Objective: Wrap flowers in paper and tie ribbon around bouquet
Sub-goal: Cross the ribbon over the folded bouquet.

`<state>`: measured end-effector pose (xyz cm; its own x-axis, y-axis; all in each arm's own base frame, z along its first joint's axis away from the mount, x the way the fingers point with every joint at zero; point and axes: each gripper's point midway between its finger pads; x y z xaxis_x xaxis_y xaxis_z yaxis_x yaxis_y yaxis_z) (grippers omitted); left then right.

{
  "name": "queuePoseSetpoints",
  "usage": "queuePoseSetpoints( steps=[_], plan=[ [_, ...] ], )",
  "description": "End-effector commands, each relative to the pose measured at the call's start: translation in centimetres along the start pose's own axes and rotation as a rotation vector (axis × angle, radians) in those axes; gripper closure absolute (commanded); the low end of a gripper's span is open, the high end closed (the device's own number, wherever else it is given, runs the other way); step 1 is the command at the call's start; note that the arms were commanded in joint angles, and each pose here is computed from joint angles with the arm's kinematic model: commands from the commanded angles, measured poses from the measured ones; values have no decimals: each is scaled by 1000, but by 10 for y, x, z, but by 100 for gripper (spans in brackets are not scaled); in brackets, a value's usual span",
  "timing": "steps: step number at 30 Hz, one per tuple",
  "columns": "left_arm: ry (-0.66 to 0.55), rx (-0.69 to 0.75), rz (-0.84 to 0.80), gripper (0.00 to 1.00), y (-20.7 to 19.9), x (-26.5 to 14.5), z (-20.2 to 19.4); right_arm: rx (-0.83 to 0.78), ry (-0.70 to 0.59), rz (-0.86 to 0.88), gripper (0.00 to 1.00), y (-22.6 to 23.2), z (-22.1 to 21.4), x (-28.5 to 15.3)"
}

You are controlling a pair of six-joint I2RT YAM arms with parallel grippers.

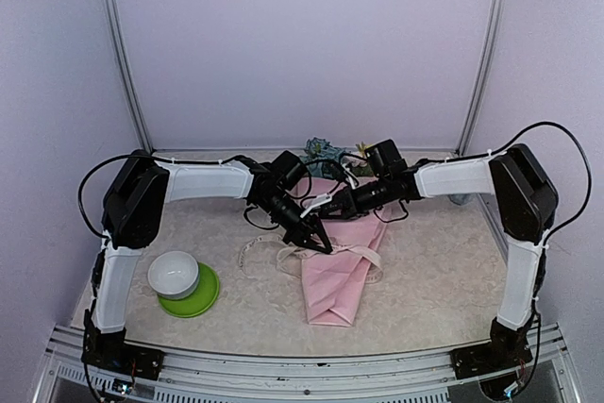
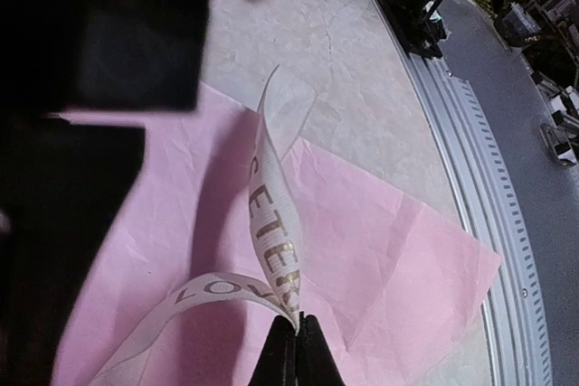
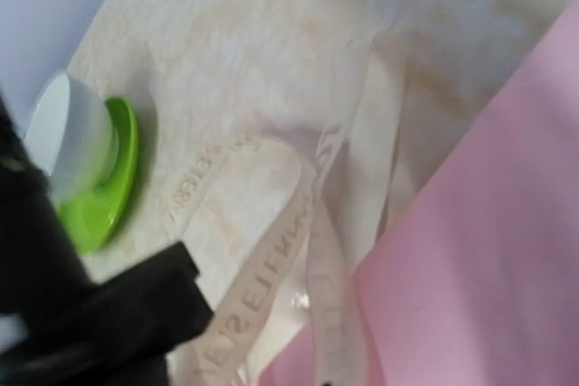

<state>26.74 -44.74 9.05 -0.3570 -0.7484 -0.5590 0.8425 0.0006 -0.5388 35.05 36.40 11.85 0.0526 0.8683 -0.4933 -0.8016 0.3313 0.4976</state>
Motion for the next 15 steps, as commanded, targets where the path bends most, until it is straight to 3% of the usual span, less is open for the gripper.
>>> queuePoseSetpoints(
  steps=[1, 9, 15],
  plan=[
    [-51, 49, -23, 100, -14, -13, 18, 36, 86, 74, 88, 10, -41, 17],
    [-130, 42, -26, 100, -12, -23, 34, 75, 166, 212, 95, 37, -96, 13],
    [-240, -27, 57, 100, 9, -38, 49, 56, 173, 210, 96, 49, -105, -2]
  ],
)
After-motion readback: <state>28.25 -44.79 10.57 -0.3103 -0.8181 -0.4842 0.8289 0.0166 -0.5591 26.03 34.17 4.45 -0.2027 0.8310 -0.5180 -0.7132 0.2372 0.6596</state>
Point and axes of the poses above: each gripper's point midway between its finger pads, its own x axis out along the fingers, its own y axis along the line the jaws close on, z = x × y, and after that the axes turned 14 degrees about -x, right-handed
